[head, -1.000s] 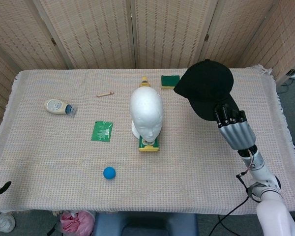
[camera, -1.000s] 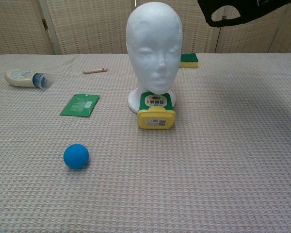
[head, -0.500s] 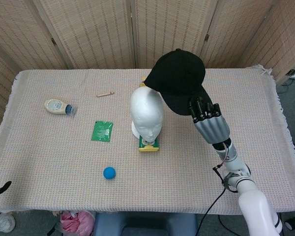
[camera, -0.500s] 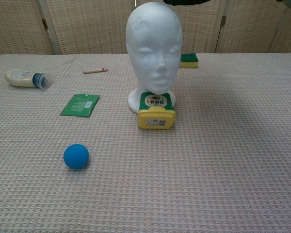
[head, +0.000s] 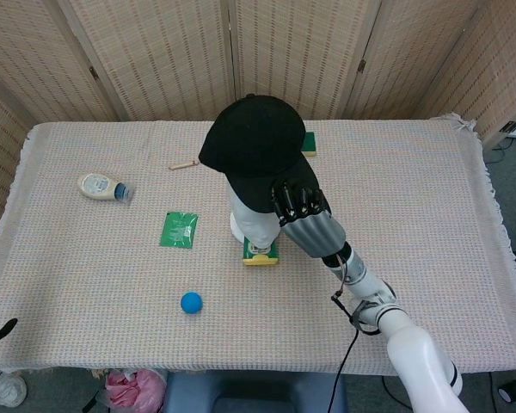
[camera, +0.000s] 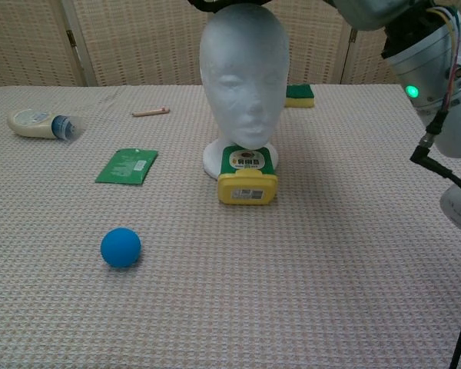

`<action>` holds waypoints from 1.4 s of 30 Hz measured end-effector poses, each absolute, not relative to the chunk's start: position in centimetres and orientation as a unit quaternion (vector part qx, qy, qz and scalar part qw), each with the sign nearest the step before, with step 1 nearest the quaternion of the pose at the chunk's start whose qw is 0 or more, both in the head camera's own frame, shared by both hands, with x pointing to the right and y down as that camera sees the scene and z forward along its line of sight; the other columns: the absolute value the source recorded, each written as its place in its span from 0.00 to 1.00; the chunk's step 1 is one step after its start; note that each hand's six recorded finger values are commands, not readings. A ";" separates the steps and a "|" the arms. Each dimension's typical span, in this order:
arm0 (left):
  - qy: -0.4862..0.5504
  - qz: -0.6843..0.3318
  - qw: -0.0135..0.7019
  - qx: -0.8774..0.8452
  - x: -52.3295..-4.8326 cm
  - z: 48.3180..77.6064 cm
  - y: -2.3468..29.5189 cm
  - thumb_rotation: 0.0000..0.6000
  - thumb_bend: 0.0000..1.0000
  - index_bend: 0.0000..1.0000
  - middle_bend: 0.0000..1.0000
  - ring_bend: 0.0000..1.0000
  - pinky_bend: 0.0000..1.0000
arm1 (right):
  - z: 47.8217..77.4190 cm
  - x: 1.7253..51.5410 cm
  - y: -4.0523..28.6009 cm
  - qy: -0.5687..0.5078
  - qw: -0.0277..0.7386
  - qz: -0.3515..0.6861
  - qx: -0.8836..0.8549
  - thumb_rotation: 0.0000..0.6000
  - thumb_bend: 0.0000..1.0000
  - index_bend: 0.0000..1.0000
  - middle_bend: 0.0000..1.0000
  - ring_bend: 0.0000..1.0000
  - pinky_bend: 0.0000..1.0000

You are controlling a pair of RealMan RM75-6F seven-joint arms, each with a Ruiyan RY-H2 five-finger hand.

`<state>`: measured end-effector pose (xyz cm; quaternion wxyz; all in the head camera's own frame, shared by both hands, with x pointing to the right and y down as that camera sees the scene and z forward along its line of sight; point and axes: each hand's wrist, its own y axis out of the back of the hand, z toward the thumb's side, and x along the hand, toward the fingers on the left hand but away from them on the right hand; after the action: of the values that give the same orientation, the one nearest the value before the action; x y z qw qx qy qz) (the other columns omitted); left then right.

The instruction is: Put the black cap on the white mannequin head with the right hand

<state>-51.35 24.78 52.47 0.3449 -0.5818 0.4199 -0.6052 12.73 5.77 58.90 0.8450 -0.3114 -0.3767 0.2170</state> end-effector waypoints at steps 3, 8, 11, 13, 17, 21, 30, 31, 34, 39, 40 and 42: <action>0.419 -0.603 0.344 -0.585 -51.4 52.4 24.8 1.00 0.18 0.00 0.00 0.00 0.17 | 59.5 12.0 6.5 -0.367 0.846 0.220 -0.316 1.00 0.75 1.00 0.88 0.81 1.00; 0.423 -0.600 0.343 -0.586 -51.5 52.2 24.8 1.00 0.18 0.00 0.00 0.00 0.17 | 60.5 11.9 7.8 -0.360 0.845 0.230 -0.322 1.00 0.75 1.00 0.88 0.81 1.00; 0.421 -0.600 0.341 -0.588 -51.7 52.2 24.8 1.00 0.18 0.00 0.00 0.00 0.17 | 61.0 12.2 8.7 -0.358 0.842 0.235 -0.327 1.00 0.75 1.00 0.88 0.81 1.00; 0.419 -0.599 0.342 -0.590 -51.6 52.3 24.8 1.00 0.18 0.00 0.00 0.00 0.17 | 61.3 12.3 9.4 -0.354 0.842 0.235 -0.332 1.00 0.75 1.00 0.88 0.81 1.00; 0.421 -0.598 0.343 -0.590 -51.6 52.1 24.9 1.00 0.18 0.00 0.00 0.00 0.17 | 61.6 12.2 10.5 -0.351 0.841 0.230 -0.341 1.00 0.75 1.00 0.88 0.81 1.00; 0.422 -0.599 0.340 -0.590 -51.7 52.2 24.9 1.00 0.18 0.00 0.00 0.00 0.17 | 62.1 12.5 11.6 -0.350 0.838 0.232 -0.348 1.00 0.75 1.00 0.88 0.81 1.00; 0.420 -0.601 0.339 -0.589 -51.8 52.3 24.8 1.00 0.18 0.00 0.00 0.00 0.17 | 62.8 13.4 13.8 -0.347 0.831 0.239 -0.363 1.00 0.76 1.00 0.82 0.81 1.00; 0.420 -0.601 0.339 -0.589 -51.7 52.3 24.8 1.00 0.18 0.00 0.00 0.00 0.17 | 62.9 13.5 13.9 -0.346 0.831 0.243 -0.361 1.00 0.74 0.98 0.79 0.81 1.00; 0.421 -0.601 0.339 -0.588 -51.8 52.2 24.8 1.00 0.18 0.00 0.00 0.00 0.17 | 63.4 13.6 14.1 -0.342 0.827 0.257 -0.364 1.00 0.58 0.70 0.59 0.65 0.88; 0.422 -0.602 0.338 -0.588 -51.9 52.3 24.8 1.00 0.18 0.00 0.00 0.00 0.17 | 64.0 13.8 14.4 -0.337 0.818 0.279 -0.375 1.00 0.37 0.18 0.25 0.30 0.52; 0.421 -0.602 0.338 -0.588 -51.9 52.3 24.8 1.00 0.18 0.00 0.00 0.00 0.17 | 64.1 13.8 14.6 -0.336 0.813 0.284 -0.382 1.00 0.35 0.12 0.20 0.26 0.49; 0.422 -0.602 0.338 -0.588 -51.9 52.3 24.8 1.00 0.18 0.00 0.00 0.00 0.17 | 64.3 13.7 14.9 -0.334 0.806 0.291 -0.392 1.00 0.30 0.03 0.11 0.17 0.39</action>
<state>-51.90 24.75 52.26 0.3381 -0.5877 0.4218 -0.6020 13.75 14.90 64.27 0.8058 -0.3924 -0.3344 0.2913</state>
